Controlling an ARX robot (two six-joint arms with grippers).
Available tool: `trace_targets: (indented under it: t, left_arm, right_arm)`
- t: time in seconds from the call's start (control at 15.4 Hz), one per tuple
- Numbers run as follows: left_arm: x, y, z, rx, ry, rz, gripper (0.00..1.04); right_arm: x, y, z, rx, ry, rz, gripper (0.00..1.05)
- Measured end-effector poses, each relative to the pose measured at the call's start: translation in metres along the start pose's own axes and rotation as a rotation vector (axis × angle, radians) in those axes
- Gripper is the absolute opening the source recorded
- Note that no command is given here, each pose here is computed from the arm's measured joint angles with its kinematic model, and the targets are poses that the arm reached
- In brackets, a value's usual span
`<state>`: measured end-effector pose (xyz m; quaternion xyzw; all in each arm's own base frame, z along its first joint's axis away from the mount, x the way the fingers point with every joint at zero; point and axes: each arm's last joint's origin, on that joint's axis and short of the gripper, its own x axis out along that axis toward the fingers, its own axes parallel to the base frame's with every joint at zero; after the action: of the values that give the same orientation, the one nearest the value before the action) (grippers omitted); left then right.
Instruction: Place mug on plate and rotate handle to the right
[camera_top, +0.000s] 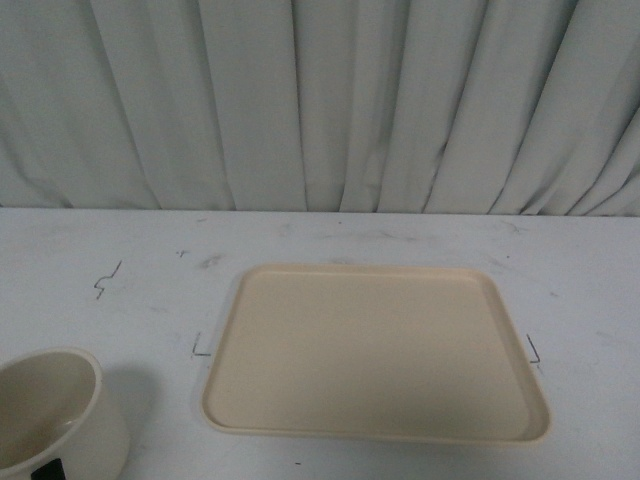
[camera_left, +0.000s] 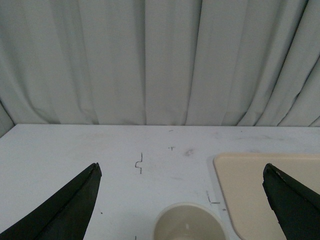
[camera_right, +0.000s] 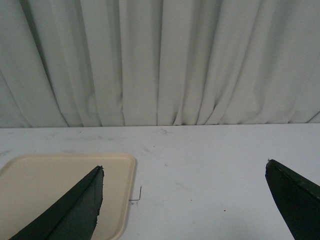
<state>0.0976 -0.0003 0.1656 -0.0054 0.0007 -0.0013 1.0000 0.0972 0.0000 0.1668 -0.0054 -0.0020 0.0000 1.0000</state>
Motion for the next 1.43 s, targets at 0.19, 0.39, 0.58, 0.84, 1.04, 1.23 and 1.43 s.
trace_targets:
  t: [0.19,0.39,0.58,0.84,1.04,1.23,1.43]
  left_arm:
    - [0.0,0.0,0.0,0.0,0.0,0.0,0.98]
    - [0.0,0.0,0.0,0.0,0.0,0.0,0.98]
    - [0.0,0.0,0.0,0.0,0.0,0.0,0.98]
    - [0.019,0.017,0.013,0.005,0.387,0.336,0.98]
    - [0.056,0.017,0.017,-0.002,0.5,0.273,0.98]
    - [0.114,0.015,-0.011,-0.06,0.779,0.213,0.98]
    - [0.132,0.016,-0.049,-0.065,0.959,0.237,0.98]
  right_arm:
    - [0.0,0.0,0.0,0.0,0.0,0.0,0.98]
    - [0.0,0.0,0.0,0.0,0.0,0.0,0.98]
    - [0.0,0.0,0.0,0.0,0.0,0.0,0.98]
    - [0.0,0.0,0.0,0.001,0.0,0.0,0.98]
    - [0.0,0.0,0.0,0.001,-0.001,0.0,0.98]
    - [0.0,0.0,0.0,0.001,0.0,0.0,0.98]
    - [0.0,0.0,0.0,0.001,0.0,0.0,0.98]
